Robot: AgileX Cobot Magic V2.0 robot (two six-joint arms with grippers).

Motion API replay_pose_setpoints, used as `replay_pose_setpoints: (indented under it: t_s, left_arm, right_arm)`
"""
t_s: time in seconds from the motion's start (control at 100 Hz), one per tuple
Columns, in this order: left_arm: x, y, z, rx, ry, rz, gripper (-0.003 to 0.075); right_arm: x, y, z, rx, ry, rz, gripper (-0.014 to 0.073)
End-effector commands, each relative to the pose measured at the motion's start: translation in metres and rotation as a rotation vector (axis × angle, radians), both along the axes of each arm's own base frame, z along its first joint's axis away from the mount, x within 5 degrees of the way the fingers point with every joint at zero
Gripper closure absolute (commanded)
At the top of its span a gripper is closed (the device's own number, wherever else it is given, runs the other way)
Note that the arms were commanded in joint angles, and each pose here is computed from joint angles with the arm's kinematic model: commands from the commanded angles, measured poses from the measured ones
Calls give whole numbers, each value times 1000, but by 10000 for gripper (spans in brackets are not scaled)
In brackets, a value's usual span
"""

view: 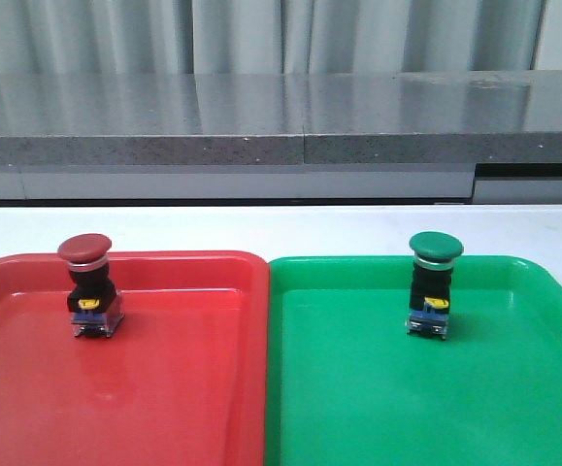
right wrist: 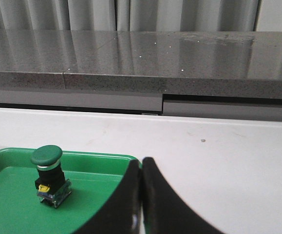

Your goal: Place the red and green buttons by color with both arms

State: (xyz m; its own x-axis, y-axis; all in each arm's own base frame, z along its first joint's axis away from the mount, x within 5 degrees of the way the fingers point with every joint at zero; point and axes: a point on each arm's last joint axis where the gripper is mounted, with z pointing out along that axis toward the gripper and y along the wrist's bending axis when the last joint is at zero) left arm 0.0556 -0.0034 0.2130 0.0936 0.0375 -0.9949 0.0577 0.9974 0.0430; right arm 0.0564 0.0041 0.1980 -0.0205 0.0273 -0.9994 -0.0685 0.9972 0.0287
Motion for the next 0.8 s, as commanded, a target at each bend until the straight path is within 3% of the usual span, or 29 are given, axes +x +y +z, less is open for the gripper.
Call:
replay_pose_setpoints:
  t_s: [0.0,0.79]
  left_arm:
    - [-1,0,-5,-12,-68,-4,739]
    - [-1,0,-5,-12,-68,-4,739]
  right_arm:
    - [-3,-1,15,5,-151,-13,663]
    - [-3,-1,15,5,-156,-13,663]
